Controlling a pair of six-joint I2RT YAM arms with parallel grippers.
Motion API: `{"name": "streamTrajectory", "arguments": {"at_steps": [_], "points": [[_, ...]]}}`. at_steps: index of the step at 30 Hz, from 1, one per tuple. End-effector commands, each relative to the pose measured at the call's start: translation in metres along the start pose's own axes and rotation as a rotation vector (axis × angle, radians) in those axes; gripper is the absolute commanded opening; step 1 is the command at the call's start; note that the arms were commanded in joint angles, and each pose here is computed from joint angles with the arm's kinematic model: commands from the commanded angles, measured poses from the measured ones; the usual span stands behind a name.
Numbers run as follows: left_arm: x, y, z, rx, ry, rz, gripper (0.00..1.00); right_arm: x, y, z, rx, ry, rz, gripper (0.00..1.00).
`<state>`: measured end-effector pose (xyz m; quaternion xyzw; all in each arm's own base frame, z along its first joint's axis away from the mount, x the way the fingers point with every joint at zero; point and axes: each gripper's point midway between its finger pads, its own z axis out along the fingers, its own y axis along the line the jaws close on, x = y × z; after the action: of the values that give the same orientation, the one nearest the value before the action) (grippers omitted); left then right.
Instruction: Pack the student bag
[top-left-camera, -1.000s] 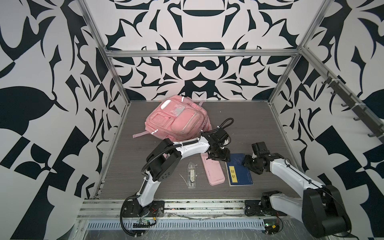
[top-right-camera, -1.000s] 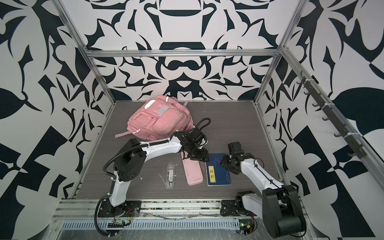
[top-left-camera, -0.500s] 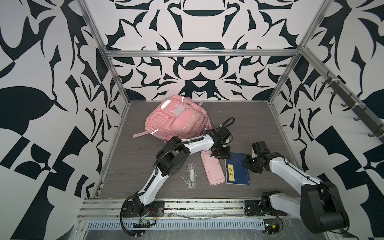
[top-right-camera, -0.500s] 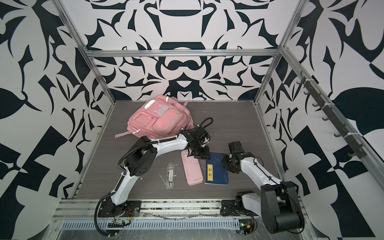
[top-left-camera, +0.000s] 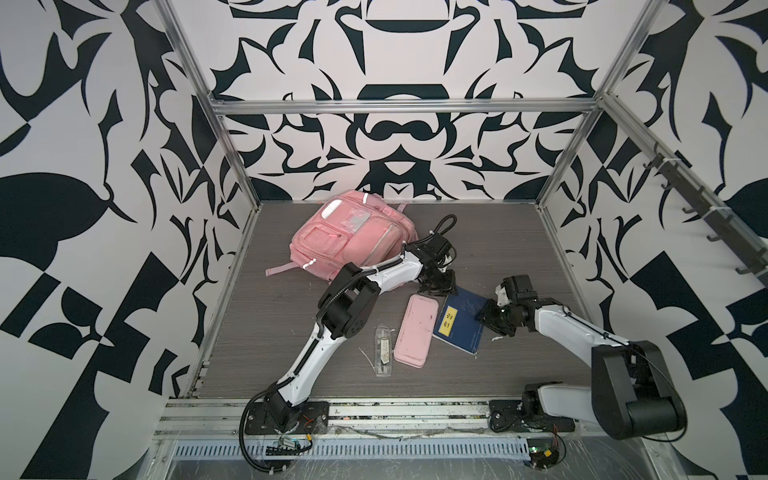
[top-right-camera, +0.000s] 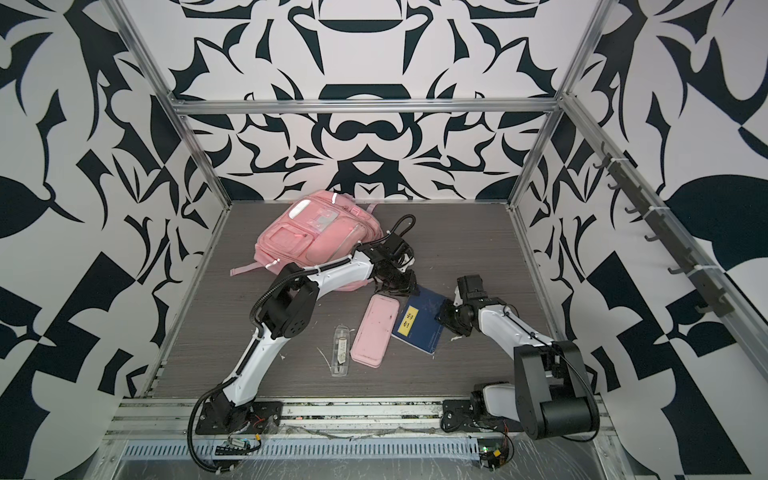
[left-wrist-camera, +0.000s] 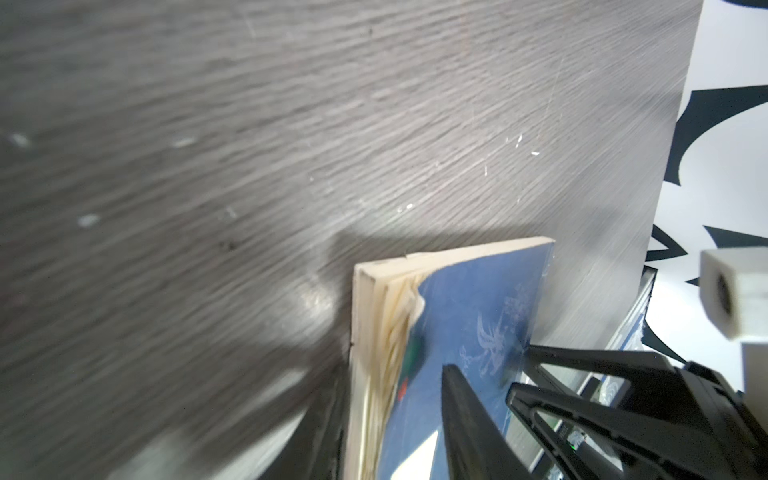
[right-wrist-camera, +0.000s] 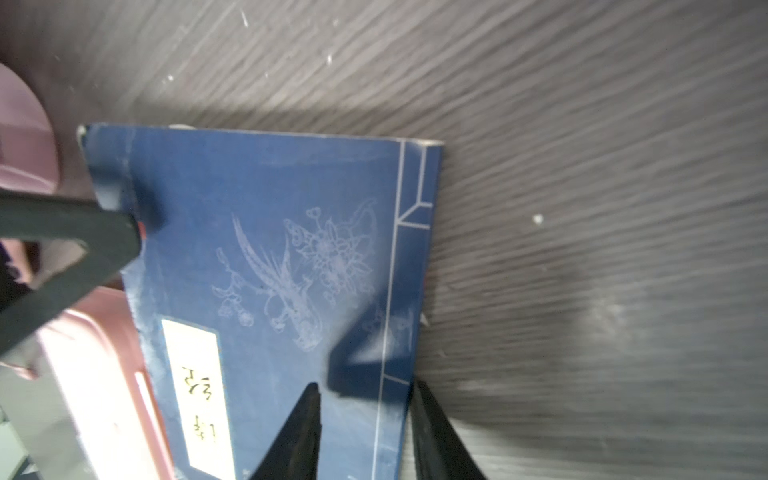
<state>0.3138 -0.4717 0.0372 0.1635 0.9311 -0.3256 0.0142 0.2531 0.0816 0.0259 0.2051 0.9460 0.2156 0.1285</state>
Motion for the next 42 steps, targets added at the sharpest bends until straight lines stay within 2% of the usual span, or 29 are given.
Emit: {"name": "streamTrajectory", "arguments": {"at_steps": [1,7,14,20,26,32,42], "points": [[0.021,0.008,-0.005,-0.054,0.05,0.018,0.43,-0.004,0.01,-0.007,-0.046,-0.014,-0.024,0.47],[0.037,0.024,-0.019,-0.131,0.057,0.041,0.47,0.013,0.003,-0.01,-0.066,-0.014,-0.027,0.51],[0.047,0.029,-0.008,-0.119,0.111,0.038,0.46,0.021,0.003,-0.009,-0.101,-0.011,0.014,0.52],[0.047,0.033,0.001,-0.121,0.123,0.021,0.38,0.023,0.001,0.001,-0.11,0.009,0.034,0.52],[0.042,0.033,0.005,-0.122,0.12,0.019,0.31,0.017,0.016,0.005,-0.185,0.01,0.04,0.52],[0.04,0.035,0.011,-0.126,0.127,0.016,0.24,0.007,0.036,-0.009,-0.288,-0.053,0.022,0.53],[0.035,0.03,0.019,-0.095,0.131,-0.002,0.23,-0.006,0.068,-0.054,-0.444,-0.204,-0.061,0.55]]}}
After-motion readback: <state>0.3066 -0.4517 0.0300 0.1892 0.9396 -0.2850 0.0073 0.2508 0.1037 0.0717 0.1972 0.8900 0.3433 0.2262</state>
